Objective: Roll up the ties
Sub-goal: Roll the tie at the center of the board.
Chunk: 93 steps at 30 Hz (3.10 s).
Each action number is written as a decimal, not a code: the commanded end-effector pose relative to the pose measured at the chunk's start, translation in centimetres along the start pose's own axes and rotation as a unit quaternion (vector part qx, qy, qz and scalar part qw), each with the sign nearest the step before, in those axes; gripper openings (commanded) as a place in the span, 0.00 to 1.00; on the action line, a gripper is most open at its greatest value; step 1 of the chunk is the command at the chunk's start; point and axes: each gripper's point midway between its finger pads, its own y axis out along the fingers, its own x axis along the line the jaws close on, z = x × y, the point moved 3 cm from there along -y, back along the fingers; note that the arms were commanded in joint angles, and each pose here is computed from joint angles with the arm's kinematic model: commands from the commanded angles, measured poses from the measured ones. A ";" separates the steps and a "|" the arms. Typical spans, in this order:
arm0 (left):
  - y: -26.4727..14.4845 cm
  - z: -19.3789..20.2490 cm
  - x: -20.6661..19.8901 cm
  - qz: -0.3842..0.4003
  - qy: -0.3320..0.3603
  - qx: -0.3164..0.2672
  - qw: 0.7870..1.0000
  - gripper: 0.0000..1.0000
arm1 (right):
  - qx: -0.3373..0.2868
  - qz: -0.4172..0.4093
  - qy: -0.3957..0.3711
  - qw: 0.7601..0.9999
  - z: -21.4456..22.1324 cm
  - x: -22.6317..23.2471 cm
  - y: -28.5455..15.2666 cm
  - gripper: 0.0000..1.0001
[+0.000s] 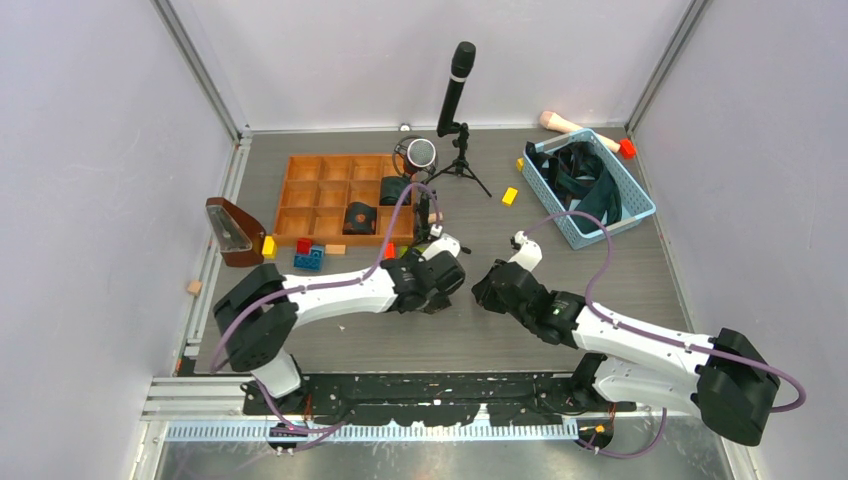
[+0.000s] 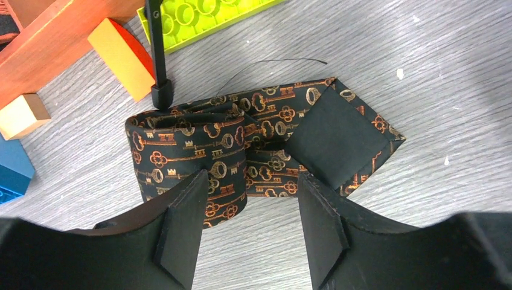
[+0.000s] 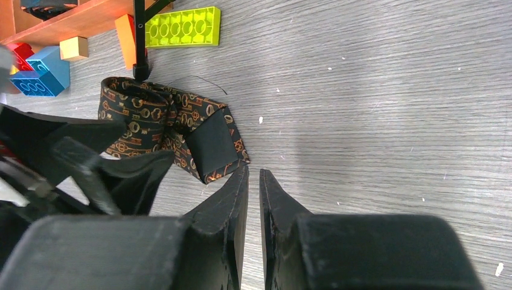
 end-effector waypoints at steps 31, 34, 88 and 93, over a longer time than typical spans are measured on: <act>-2.4 0.7 13.1 0.213 -0.388 -0.122 0.888 0.68 | 0.125 -0.221 0.086 0.963 1.0 16.1 5.4 0.00; -2.0 0.9 13.0 0.213 -0.388 -0.116 0.889 0.68 | 0.143 -0.222 0.099 0.959 1.6 16.7 5.9 0.00; 1.3 1.2 8.2 0.327 -0.325 -0.065 0.885 0.79 | 0.150 -0.071 0.089 0.982 5.4 8.9 8.3 0.00; 1.2 0.9 7.6 0.334 -0.319 -0.067 0.884 0.79 | 0.151 -0.070 0.090 0.982 5.5 8.6 8.3 0.00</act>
